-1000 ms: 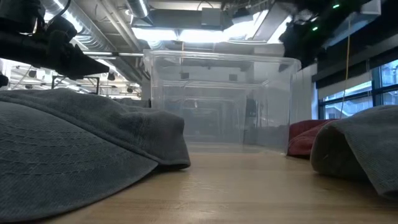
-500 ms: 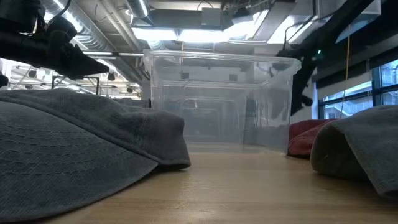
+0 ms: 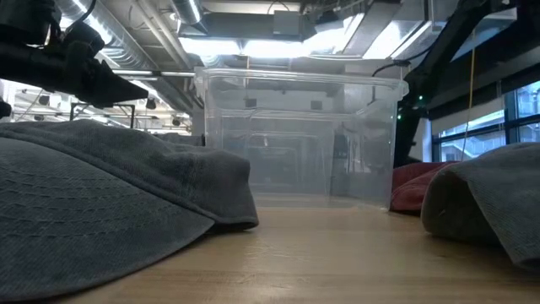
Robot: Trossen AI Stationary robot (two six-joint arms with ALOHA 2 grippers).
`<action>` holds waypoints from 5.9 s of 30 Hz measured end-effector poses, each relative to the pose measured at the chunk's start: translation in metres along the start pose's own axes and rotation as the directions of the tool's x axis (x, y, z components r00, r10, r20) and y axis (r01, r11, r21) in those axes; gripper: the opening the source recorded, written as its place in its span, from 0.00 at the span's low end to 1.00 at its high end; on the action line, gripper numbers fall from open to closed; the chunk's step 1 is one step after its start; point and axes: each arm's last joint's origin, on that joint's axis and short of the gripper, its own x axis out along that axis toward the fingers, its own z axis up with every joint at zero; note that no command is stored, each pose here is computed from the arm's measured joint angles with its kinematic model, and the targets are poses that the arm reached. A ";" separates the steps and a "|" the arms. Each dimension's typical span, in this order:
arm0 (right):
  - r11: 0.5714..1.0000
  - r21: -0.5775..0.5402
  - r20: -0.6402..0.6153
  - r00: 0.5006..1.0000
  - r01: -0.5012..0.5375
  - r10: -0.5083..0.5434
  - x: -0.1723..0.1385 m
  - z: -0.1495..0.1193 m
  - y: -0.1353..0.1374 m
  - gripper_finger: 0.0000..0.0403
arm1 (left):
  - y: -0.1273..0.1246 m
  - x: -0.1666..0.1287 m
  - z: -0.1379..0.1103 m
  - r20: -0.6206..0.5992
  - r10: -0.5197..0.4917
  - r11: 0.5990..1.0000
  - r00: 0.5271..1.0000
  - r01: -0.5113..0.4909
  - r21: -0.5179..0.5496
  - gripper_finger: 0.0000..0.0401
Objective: Pick & Place hat
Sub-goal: Put the top gray cap into the top transparent bin, then put the left red cap into the bottom transparent bin
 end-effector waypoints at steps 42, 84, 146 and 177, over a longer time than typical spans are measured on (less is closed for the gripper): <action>0.995 -0.097 0.289 0.957 0.025 0.004 -0.148 -0.013 0.015 0.02 | 0.000 0.000 0.000 0.000 0.002 1.000 1.000 -0.002 0.000 0.03; 0.789 -0.594 0.781 0.123 -0.154 0.612 -0.163 0.057 0.182 0.02 | 0.000 0.000 0.000 0.000 0.003 1.000 1.000 -0.003 0.000 0.03; 0.936 -0.339 0.893 0.280 -0.097 0.352 -0.133 0.061 0.185 0.50 | 0.000 0.000 -0.001 -0.006 -0.001 0.998 1.000 0.001 -0.063 0.03; 0.756 -0.607 0.657 0.381 -0.245 0.651 -0.185 -0.132 0.138 0.50 | 0.000 0.000 0.001 0.008 0.009 0.997 1.000 -0.008 -0.081 0.05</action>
